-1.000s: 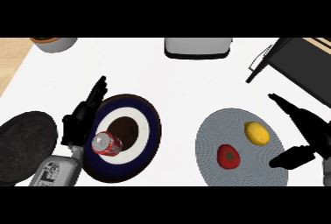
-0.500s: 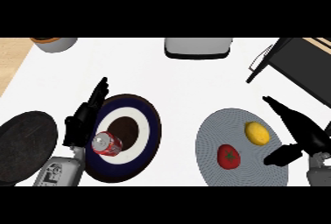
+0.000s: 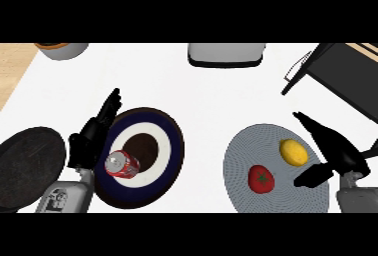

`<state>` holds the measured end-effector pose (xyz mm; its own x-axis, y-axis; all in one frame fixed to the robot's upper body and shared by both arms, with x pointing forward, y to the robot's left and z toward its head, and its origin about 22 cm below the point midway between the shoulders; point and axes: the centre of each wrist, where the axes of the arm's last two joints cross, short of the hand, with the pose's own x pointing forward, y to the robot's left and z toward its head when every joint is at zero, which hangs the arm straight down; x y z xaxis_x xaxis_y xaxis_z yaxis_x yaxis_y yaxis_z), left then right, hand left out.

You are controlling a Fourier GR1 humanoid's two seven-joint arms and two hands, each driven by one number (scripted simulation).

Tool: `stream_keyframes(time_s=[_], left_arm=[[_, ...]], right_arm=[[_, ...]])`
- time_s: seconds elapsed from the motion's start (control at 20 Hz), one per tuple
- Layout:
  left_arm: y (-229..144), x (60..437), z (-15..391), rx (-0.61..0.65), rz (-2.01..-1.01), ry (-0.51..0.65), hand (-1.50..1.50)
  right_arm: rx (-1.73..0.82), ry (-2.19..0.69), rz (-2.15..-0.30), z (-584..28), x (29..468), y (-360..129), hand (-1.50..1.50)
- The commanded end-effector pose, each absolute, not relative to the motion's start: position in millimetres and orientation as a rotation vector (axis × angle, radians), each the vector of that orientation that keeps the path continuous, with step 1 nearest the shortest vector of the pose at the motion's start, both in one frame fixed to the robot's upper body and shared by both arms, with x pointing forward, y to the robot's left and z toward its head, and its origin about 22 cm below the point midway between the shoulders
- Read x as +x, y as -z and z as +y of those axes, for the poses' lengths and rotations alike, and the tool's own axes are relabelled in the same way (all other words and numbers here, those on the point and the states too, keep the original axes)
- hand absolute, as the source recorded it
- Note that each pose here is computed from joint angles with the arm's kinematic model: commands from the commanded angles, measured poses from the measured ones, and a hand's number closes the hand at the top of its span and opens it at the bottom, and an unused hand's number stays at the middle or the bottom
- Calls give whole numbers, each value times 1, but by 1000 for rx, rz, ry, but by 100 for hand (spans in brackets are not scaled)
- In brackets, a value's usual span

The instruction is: Pick the lemon from the placemat and place it in the tiered shelf

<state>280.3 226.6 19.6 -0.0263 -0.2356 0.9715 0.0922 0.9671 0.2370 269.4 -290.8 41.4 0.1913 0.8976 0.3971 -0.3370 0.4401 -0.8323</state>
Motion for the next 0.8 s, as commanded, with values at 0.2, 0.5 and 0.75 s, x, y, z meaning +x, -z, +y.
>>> stream_keyframes(time_s=[0.2, 0.5, 0.75], left_arm=[[-28, 274, 222, 125, -1569, 263, 0], [-14, 297, 222, 99, -1574, 257, 0], [-29, 276, 226, 99, -1576, 266, 0]], right_arm=[[-645, -968, -1030, -308, 270, -13, -150], [-628, -990, -1021, -274, 274, 14, -150], [-639, -1110, -961, -291, 274, -14, 150]])
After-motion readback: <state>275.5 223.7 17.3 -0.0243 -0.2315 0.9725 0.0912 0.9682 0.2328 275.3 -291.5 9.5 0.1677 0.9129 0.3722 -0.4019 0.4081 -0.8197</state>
